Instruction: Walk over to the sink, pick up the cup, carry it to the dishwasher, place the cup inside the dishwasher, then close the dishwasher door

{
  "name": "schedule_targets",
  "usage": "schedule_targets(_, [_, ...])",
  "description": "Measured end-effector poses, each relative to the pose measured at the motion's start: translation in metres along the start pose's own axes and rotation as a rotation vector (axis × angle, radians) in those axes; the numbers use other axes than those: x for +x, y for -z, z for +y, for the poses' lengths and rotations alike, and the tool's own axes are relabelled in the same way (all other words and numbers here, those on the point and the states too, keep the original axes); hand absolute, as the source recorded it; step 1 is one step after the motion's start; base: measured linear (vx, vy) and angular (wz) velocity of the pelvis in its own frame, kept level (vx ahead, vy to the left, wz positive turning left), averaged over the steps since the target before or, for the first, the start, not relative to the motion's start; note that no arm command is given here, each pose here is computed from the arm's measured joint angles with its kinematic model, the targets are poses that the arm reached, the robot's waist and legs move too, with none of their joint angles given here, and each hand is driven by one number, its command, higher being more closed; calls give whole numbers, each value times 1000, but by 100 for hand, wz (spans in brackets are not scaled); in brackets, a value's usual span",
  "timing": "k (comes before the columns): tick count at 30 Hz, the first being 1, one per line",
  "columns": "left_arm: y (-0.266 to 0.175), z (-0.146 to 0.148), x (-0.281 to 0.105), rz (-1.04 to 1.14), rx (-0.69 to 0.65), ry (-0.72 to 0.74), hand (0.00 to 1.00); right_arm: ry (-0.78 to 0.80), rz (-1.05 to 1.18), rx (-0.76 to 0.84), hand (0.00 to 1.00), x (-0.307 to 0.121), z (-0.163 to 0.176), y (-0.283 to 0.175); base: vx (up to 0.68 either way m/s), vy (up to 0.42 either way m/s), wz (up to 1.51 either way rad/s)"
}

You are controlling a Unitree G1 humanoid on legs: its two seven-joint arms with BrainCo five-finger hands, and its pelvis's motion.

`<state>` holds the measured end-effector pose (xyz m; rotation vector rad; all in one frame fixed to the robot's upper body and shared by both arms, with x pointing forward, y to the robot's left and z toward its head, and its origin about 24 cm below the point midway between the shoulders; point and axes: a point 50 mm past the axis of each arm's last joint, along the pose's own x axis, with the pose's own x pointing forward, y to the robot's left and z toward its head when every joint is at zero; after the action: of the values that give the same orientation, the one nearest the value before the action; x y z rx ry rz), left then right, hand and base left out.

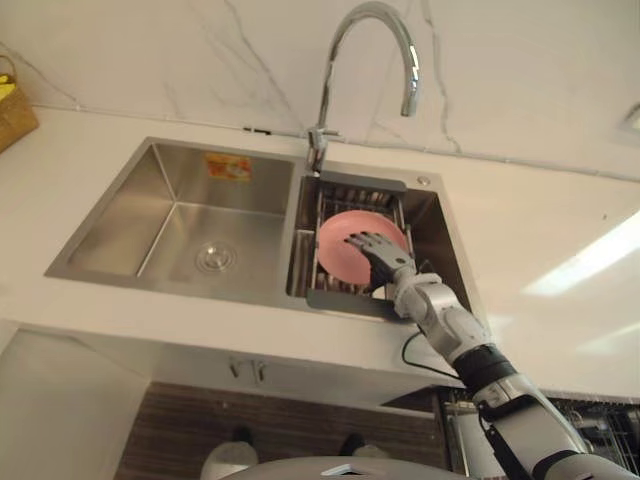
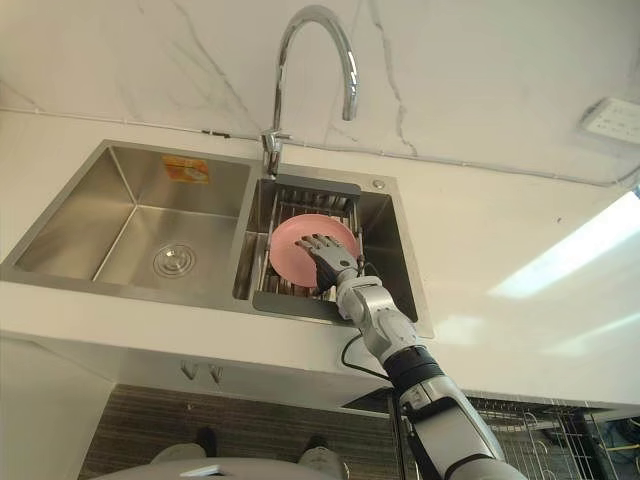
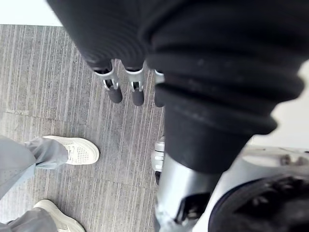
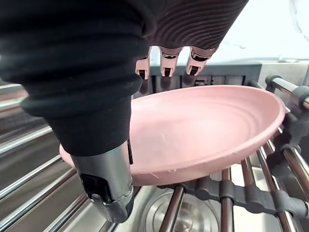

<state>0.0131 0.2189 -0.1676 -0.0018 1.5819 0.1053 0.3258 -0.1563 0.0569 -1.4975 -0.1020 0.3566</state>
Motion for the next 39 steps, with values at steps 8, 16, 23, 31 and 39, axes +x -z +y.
schedule_targets(8, [-2,0,0,-5,35,6,0,20,60,-43,0,2,-3,12,-2,12,8])
schedule_targets(16, [-3,0,-1,-8,48,1,0,65,96,-73,0,6,-7,15,21,-6,3])
schedule_targets(23, [-6,-2,-1,-25,53,16,0,237,71,-36,0,5,-9,15,20,-11,1])
schedule_targets(31, [-8,-4,-1,-45,78,18,0,332,57,-30,0,3,-12,14,-20,-2,8])
schedule_targets(39, [-8,-4,-1,-50,84,20,0,392,71,-35,0,2,-12,17,-22,0,9])
